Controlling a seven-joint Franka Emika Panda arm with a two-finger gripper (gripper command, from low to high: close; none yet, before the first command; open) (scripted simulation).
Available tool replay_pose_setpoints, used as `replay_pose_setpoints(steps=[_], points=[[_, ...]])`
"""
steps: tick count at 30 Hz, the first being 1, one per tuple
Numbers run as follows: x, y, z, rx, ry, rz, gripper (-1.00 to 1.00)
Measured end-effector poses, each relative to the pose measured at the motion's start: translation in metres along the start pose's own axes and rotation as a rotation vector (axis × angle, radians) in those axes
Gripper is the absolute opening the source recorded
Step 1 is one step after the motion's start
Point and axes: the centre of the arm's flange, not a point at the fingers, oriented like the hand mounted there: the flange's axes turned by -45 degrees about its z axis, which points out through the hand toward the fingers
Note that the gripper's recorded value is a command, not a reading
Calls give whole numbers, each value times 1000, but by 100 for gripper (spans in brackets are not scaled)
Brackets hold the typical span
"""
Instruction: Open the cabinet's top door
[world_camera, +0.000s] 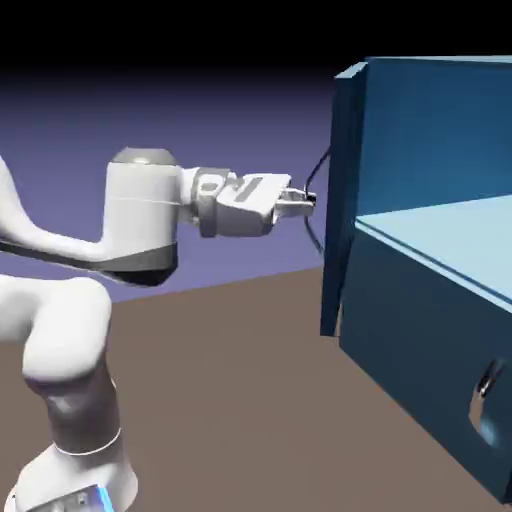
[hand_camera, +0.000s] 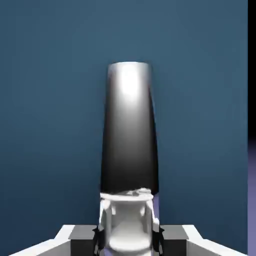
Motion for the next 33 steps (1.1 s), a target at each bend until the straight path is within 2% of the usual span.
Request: replay_pose_setpoints(steps=[26,33], points=[[0,-56,-123,-269,-2,0,-100],[0,-91,-171,-385,-1,1,-100]])
